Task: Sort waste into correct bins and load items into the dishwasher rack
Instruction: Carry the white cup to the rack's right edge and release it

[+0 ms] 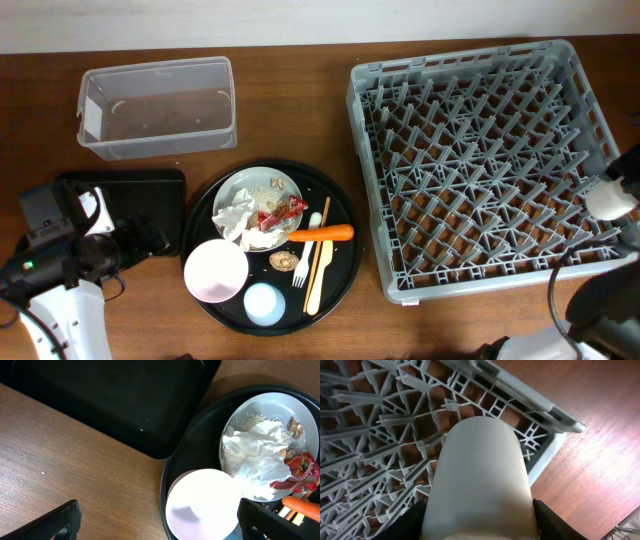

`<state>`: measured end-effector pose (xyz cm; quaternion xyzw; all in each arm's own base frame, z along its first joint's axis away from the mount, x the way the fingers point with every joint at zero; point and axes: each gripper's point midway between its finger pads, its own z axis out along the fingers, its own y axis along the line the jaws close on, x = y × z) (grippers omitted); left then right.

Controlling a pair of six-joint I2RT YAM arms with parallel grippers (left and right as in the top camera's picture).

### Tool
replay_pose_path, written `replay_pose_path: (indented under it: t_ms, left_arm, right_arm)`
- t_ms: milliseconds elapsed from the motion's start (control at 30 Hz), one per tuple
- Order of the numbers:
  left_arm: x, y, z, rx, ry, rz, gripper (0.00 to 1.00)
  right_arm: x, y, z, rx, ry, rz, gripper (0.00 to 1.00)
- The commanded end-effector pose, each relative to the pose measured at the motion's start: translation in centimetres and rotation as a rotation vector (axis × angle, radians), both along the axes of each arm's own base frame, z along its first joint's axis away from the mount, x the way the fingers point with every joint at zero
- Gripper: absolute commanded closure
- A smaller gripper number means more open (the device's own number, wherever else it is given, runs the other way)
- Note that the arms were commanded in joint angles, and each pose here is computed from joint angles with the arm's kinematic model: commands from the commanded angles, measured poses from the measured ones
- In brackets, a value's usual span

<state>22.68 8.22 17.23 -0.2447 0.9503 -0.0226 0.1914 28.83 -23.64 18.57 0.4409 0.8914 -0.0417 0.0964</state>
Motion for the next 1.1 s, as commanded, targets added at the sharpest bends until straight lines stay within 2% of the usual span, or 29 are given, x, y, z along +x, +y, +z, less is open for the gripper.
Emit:
replay_pose_path:
  t_ms: [0, 200, 400, 633, 1067]
  left_arm:
    - [0.3, 0.1, 0.6, -0.003, -0.021, 0.012, 0.01]
    - [0.3, 0.1, 0.6, -0.003, -0.021, 0.012, 0.01]
    - [0.3, 0.1, 0.6, -0.003, -0.021, 0.012, 0.01]
    - [0.3, 0.1, 0.6, -0.003, -0.02, 0.012, 0.01]
    - [0.2, 0.0, 0.5, -0.005, -0.017, 0.012, 0.01]
  right_arm:
    - [0.6, -0.4, -2.4, 0.035, 0.043, 0.007, 0.6]
    - [1.2, -1.6, -4.2, 0.023, 0.068, -0.001, 0.61]
    - [2.1, -1.8, 1.4, -0.03, -0.038, 0.004, 0.6]
    - [0.4, -1.6, -4.2, 0.018, 0.105, -0.005, 0.61]
    - [1.0, -2.8, -4.2, -0.03, 0.078, -0.019, 0.6]
